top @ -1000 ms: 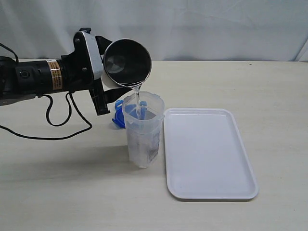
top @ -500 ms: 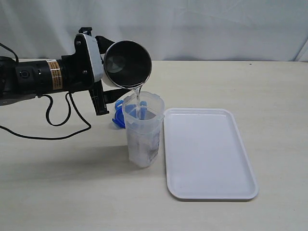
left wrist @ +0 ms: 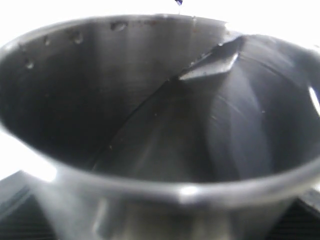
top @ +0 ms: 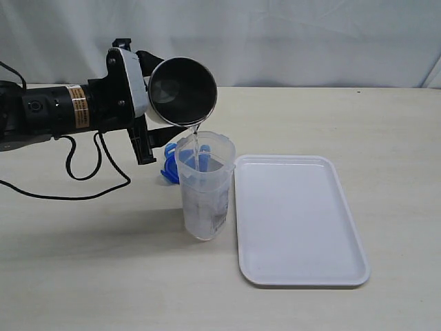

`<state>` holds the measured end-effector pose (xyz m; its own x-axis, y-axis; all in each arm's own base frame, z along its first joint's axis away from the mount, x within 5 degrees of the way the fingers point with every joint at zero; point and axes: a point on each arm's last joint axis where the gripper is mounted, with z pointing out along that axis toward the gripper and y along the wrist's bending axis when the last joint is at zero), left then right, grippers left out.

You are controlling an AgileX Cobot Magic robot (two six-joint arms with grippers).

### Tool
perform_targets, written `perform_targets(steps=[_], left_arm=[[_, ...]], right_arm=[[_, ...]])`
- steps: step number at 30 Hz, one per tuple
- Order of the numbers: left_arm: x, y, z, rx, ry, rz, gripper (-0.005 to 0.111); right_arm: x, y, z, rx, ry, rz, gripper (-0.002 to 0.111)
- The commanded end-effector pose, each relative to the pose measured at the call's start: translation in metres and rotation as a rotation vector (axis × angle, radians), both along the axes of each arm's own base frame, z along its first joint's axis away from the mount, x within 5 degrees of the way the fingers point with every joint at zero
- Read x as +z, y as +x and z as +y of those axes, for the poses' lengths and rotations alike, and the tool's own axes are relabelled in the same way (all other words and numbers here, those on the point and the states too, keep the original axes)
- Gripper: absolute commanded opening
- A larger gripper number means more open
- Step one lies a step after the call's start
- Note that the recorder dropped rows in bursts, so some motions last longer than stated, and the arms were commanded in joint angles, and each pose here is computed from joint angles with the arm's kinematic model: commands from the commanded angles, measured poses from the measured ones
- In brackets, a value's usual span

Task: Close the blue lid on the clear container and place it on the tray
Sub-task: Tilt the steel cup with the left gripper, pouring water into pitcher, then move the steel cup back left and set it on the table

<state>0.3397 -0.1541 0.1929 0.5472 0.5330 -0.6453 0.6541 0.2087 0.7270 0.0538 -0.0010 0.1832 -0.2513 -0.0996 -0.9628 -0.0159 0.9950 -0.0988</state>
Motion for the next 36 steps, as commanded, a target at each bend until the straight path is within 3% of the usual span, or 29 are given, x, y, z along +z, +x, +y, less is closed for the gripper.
perform_targets(steps=[1,7,18,19,20,24,27,30,36], left_arm=[[0.018,0.001,-0.003,-0.013,-0.08,-0.067,0.0],[0.018,0.001,-0.003,-0.006,-0.099,-0.036,0.0],[0.017,0.001,-0.003,0.075,-0.296,0.288,0.0],[0.017,0.002,-0.002,0.098,-0.321,0.328,0.0],[0.015,0.008,0.002,0.197,-0.377,0.405,0.0],[0.002,0.028,0.019,0.441,-0.538,0.498,0.0],[-0.003,0.045,0.017,0.452,-0.554,0.494,0.0],[-0.009,0.078,0.021,0.558,-0.631,0.518,0.0],[-0.026,0.116,0.076,0.723,-0.706,0.497,0.0]], right_arm=[[-0.001,0.0,0.0,-0.006,0.0,-0.001,0.005],[-0.001,0.0,0.0,-0.006,0.0,-0.001,0.005],[-0.001,0.0,0.0,-0.006,0.0,-0.001,0.005],[-0.001,0.0,0.0,-0.006,0.0,-0.001,0.005],[-0.001,0.0,0.0,-0.006,0.0,-0.001,0.005],[-0.001,0.0,0.0,-0.006,0.0,-0.001,0.005],[-0.001,0.0,0.0,-0.006,0.0,-0.001,0.005],[-0.001,0.0,0.0,-0.006,0.0,-0.001,0.005],[-0.001,0.0,0.0,-0.006,0.0,-0.001,0.005]])
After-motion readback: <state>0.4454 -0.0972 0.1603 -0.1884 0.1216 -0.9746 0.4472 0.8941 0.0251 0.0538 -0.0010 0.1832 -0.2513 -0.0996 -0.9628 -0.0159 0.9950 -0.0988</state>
